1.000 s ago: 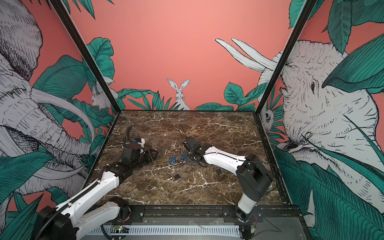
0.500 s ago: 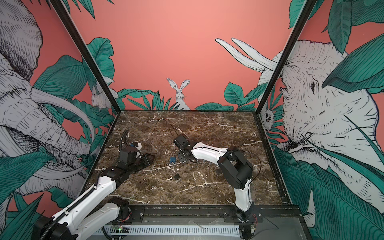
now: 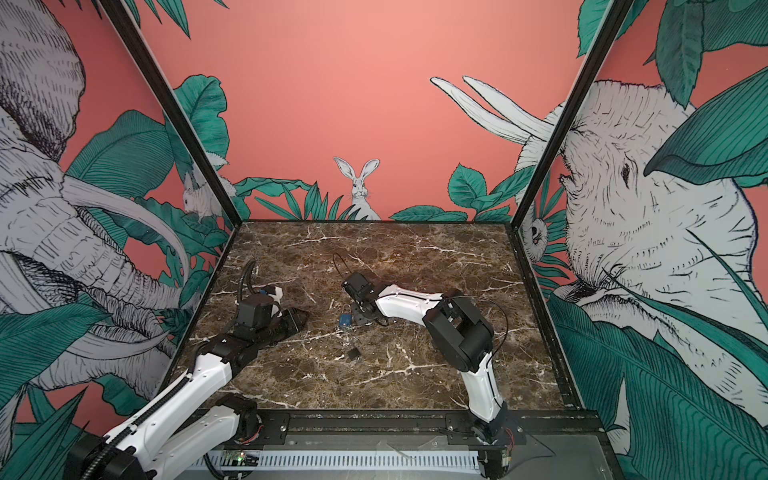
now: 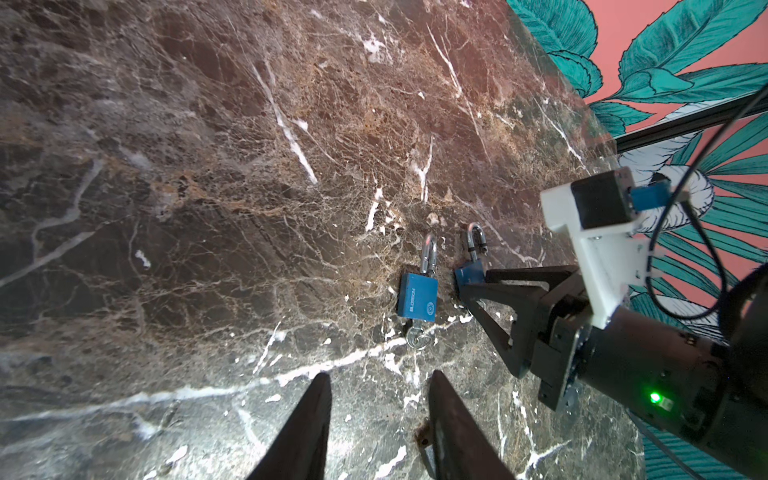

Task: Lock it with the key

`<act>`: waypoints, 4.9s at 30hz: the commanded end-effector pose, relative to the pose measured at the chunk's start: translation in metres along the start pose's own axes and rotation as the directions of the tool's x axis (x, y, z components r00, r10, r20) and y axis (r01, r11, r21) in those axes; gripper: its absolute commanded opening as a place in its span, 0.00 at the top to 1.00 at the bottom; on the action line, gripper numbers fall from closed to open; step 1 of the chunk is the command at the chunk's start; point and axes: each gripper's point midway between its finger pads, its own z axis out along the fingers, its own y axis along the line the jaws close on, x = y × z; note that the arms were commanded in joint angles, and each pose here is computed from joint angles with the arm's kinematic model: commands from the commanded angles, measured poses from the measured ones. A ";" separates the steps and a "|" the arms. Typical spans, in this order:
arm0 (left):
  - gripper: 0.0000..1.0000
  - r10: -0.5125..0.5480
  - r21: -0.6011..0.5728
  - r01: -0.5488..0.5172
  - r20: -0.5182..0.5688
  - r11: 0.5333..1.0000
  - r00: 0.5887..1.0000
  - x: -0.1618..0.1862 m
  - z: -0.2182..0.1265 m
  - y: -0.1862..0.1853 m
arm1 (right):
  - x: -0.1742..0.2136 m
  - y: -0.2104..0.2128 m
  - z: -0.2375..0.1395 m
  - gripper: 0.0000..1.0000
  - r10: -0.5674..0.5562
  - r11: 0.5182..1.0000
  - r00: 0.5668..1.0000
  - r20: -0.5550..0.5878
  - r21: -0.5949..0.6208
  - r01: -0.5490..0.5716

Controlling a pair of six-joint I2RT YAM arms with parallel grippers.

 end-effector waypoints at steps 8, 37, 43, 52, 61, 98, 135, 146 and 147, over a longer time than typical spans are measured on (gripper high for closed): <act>0.58 -0.007 0.000 0.007 -0.008 1.000 1.000 0.002 0.002 0.003 | 0.003 -0.001 0.010 0.58 -0.016 0.999 1.000 -0.016 0.035 0.016; 0.58 -0.010 0.005 0.010 -0.008 1.000 1.000 0.001 0.002 0.001 | 0.014 0.000 0.028 0.60 -0.032 0.998 0.997 -0.077 0.058 0.037; 0.58 -0.003 0.002 0.004 -0.012 1.000 1.000 0.002 0.001 0.002 | 0.013 0.004 0.021 0.80 -0.055 0.998 0.997 -0.061 0.039 0.057; 0.65 0.102 0.038 -0.100 -0.054 0.994 0.993 0.000 -0.007 -0.015 | 0.002 0.014 -0.033 0.84 -0.066 0.995 0.997 0.043 -0.071 0.069; 0.66 0.158 0.185 -0.135 -0.117 0.973 0.980 0.015 -0.008 -0.045 | 0.025 0.012 -0.093 0.85 -0.112 0.980 0.988 0.103 -0.153 0.127; 0.64 0.376 0.606 -0.172 -0.228 0.777 0.898 0.092 0.037 -0.220 | 0.068 -0.001 -0.171 0.87 -0.167 0.969 0.949 0.266 -0.131 0.208; 1.00 0.358 0.593 -0.144 -0.260 0.792 0.897 0.099 0.057 -0.221 | 0.063 0.011 -0.174 0.94 -0.178 0.961 0.943 0.282 -0.155 0.228; 1.00 0.259 0.573 -0.097 -0.209 0.814 0.943 0.084 0.053 -0.217 | 0.066 0.005 -0.177 0.49 -0.108 0.971 0.941 0.321 -0.170 0.170; 1.00 0.252 0.572 -0.096 -0.199 0.815 0.947 0.082 0.052 -0.217 | 0.068 0.004 -0.180 0.48 -0.098 0.971 0.940 0.328 -0.174 0.162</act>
